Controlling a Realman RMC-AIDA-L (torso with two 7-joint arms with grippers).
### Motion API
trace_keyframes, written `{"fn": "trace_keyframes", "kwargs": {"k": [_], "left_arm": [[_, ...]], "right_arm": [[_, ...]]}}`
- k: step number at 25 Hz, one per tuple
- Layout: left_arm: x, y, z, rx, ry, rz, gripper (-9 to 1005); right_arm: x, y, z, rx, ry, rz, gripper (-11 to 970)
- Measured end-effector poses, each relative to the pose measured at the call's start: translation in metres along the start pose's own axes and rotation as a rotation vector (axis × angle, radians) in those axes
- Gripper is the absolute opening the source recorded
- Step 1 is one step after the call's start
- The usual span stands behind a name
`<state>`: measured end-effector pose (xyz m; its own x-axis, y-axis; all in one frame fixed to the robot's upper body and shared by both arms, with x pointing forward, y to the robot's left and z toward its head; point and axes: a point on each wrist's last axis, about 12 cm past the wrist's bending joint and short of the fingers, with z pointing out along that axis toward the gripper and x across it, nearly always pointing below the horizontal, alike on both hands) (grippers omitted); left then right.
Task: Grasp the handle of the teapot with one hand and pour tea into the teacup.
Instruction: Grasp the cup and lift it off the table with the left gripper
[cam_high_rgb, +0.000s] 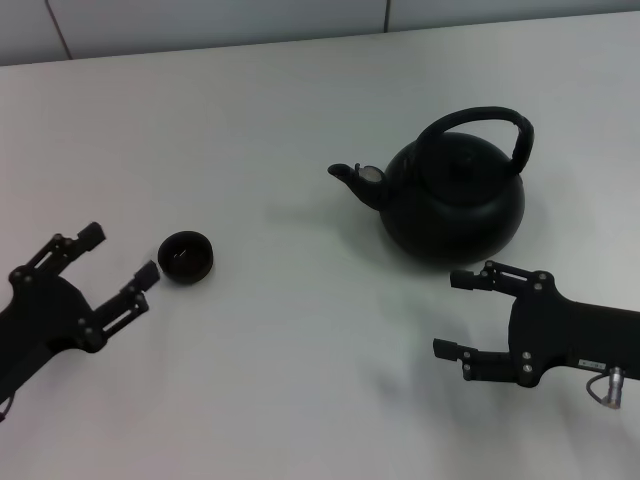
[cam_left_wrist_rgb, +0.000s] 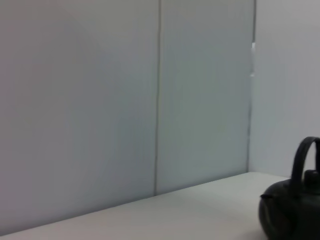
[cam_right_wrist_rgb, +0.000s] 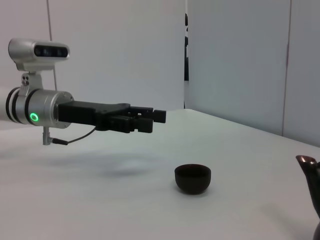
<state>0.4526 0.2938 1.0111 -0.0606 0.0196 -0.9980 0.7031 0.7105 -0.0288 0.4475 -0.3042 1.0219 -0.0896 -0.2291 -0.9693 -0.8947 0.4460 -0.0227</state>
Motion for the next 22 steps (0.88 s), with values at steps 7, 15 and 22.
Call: {"fn": "trace_keyframes", "kwargs": {"k": [7,15,22], "left_arm": [[0.003,0.001,-0.001,-0.019,0.022,0.011,801],[0.007,0.004,-0.001,-0.028,0.063,0.02,802],[0.019,0.002,0.001,0.003,0.174,0.038,802]], "right_arm": [[-0.001,-0.001,0.001,0.001,0.001,-0.003,813],[0.0,-0.002,0.001,0.003,0.003,-0.003,813],[0.0,-0.002,0.001,0.004,0.005,-0.003,814]]}}
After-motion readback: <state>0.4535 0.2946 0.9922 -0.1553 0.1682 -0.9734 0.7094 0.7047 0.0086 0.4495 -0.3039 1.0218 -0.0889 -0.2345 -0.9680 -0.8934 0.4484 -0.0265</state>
